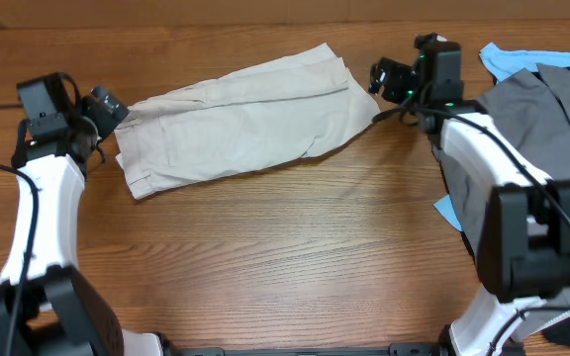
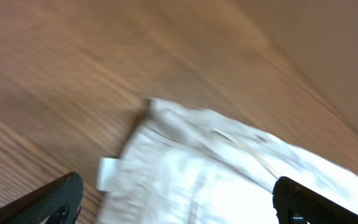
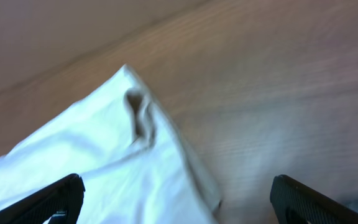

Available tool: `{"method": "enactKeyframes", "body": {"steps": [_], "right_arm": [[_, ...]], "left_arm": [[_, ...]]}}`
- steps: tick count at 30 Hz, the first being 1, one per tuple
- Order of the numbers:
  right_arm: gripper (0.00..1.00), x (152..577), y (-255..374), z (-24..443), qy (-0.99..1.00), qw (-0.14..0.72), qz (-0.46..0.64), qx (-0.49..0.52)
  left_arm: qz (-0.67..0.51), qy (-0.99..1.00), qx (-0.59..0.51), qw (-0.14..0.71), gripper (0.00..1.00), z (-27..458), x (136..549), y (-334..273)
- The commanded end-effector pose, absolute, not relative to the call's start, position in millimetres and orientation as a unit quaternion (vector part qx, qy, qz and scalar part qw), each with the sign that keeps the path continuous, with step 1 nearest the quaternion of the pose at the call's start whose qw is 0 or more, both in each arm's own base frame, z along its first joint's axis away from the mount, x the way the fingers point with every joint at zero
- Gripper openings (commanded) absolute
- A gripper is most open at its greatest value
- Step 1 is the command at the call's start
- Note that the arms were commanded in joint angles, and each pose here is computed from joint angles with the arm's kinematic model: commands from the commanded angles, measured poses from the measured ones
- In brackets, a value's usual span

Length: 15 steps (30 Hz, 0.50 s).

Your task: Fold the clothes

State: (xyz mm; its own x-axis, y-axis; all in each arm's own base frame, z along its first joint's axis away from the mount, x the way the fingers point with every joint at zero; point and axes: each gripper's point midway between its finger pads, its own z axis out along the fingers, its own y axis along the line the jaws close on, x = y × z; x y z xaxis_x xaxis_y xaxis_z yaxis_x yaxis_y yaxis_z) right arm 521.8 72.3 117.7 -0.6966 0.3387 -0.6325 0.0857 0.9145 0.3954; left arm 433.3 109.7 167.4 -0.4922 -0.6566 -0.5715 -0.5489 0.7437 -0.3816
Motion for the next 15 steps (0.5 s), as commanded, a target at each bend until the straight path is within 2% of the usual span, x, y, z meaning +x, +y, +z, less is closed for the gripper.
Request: {"method": "enactKeyframes", "body": {"steps": [1,9,15], "right_arm": [[1.00,503.1,102.0,123.2,0.911,0.329,0.235,0.087],[1.00,462.0,139.5,41.7,0.942,0.175,0.269,0.095],[1.00,468.7,153.1,15.5,0.941,0.173,0.277,0.086]], "left_arm": [[-0.080,0.889,-0.284,0.349,1.00,167.4,434.3,74.7],[-0.080,0.941,-0.239,0.228,1.00,93.7,421.0,17.4],[-0.073,0.953,-0.237,0.175,1.00,54.5,414.4,10.4]]}}
